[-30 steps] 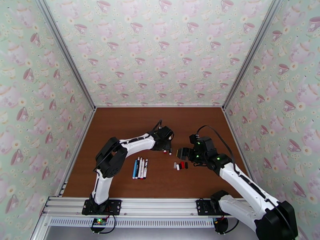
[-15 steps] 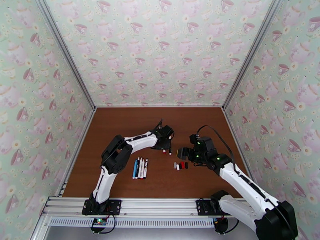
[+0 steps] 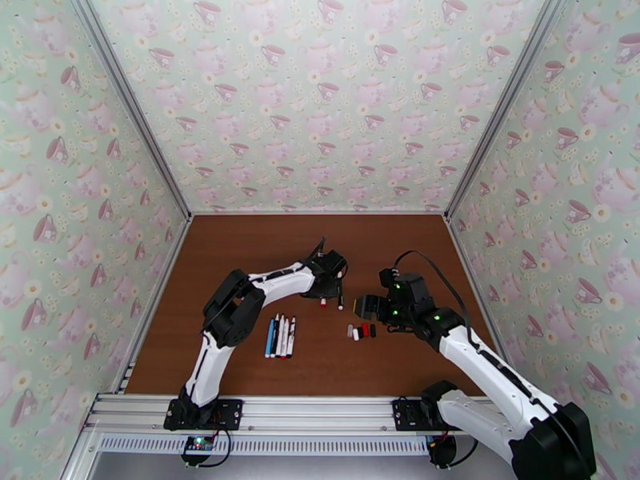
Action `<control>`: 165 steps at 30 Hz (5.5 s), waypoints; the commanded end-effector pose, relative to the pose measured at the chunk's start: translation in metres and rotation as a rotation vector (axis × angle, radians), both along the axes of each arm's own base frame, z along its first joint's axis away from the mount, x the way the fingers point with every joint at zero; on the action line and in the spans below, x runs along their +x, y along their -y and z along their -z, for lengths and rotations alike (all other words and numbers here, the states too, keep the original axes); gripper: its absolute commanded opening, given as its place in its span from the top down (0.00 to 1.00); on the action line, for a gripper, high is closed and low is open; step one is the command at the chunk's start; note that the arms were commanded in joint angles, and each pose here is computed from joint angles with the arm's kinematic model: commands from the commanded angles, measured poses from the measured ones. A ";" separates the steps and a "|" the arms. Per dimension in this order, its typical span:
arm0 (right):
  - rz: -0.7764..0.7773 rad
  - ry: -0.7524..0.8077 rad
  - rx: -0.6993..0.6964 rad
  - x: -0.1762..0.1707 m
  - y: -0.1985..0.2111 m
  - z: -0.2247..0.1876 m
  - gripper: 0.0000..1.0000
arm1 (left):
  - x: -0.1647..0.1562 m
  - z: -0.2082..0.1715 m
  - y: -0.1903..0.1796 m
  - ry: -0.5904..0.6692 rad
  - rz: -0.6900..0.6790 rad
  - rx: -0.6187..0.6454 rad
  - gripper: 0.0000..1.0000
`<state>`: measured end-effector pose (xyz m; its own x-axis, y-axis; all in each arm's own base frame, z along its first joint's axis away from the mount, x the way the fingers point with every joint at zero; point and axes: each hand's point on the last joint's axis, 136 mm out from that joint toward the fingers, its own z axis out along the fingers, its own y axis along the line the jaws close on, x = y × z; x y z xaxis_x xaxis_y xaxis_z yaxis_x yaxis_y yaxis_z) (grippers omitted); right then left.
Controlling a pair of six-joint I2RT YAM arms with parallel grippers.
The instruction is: Open the pen caps
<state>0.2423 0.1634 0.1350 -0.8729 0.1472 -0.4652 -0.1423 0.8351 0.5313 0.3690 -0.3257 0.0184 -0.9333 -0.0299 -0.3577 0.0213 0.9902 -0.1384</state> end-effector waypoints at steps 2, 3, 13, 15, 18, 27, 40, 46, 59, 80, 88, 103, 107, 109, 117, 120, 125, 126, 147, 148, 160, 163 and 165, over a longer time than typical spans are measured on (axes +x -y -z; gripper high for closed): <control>0.001 0.003 0.011 -0.002 -0.001 0.000 0.13 | -0.013 0.006 -0.033 -0.018 -0.017 0.041 0.83; -0.002 0.003 0.021 -0.002 -0.003 -0.001 0.14 | -0.015 -0.001 -0.034 -0.004 -0.012 0.016 0.83; -0.004 -0.010 0.200 0.001 -0.025 -0.014 0.22 | -0.048 -0.080 -0.008 0.172 0.233 -0.351 0.82; 0.007 -0.013 0.250 0.003 -0.030 -0.019 0.25 | -0.057 -0.100 -0.003 0.221 0.289 -0.430 0.82; 0.000 -0.013 0.339 0.007 -0.041 -0.032 0.28 | -0.078 -0.110 -0.004 0.250 0.362 -0.514 0.83; -0.054 0.019 0.466 0.020 -0.062 -0.068 0.34 | -0.128 -0.143 0.009 0.251 0.540 -0.778 0.84; -0.118 0.043 0.489 0.025 -0.083 -0.087 0.45 | -0.156 -0.161 0.021 0.224 0.614 -0.886 0.86; -0.099 0.043 0.433 0.029 -0.085 -0.085 0.50 | -0.156 -0.157 0.022 0.232 0.598 -0.836 0.87; -0.095 0.034 0.307 0.035 -0.093 -0.069 0.58 | -0.160 -0.161 0.025 0.253 0.619 -0.779 0.89; -0.118 0.041 0.236 0.030 -0.094 -0.062 0.78 | -0.160 -0.166 0.023 0.225 0.607 -0.828 0.89; -0.127 0.053 0.256 0.031 -0.097 -0.071 0.83 | -0.164 -0.164 0.024 0.205 0.619 -0.835 0.83; -0.179 0.067 0.372 0.022 -0.107 -0.097 0.84 | -0.147 -0.177 0.035 0.249 0.574 -0.914 0.62; -0.175 0.062 0.402 0.022 -0.110 -0.098 0.84 | -0.146 -0.177 0.038 0.250 0.578 -0.912 0.62; -0.174 0.060 0.414 0.022 -0.111 -0.098 0.84 | -0.145 -0.177 0.037 0.253 0.573 -0.907 0.65; -0.140 0.051 0.402 0.026 -0.108 -0.091 0.84 | -0.143 -0.173 0.035 0.255 0.569 -0.860 0.81; -0.088 0.051 0.364 0.029 -0.100 -0.085 0.85 | -0.143 -0.169 0.031 0.246 0.556 -0.832 0.87; -0.044 0.070 0.366 0.034 -0.095 -0.089 0.86 | -0.148 -0.162 0.026 0.232 0.567 -0.790 0.87; -0.033 0.075 0.372 0.035 -0.094 -0.091 0.87 | -0.151 -0.163 0.025 0.234 0.582 -0.791 0.86; 0.107 0.203 0.359 0.048 -0.052 -0.131 0.89 | -0.176 -0.168 0.012 0.307 0.667 -0.575 0.90; 0.121 0.200 0.358 0.049 -0.050 -0.130 0.89 | -0.178 -0.168 0.013 0.320 0.673 -0.547 0.90; 0.117 0.210 0.341 0.052 -0.039 -0.132 0.89 | -0.192 -0.175 0.020 0.327 0.707 -0.574 0.88; 0.054 0.170 0.280 0.040 -0.040 -0.115 0.87 | -0.189 -0.186 0.016 0.330 0.678 -0.648 0.88; 0.050 0.124 0.197 0.033 -0.032 -0.096 0.87 | -0.185 -0.192 0.010 0.342 0.647 -0.684 0.89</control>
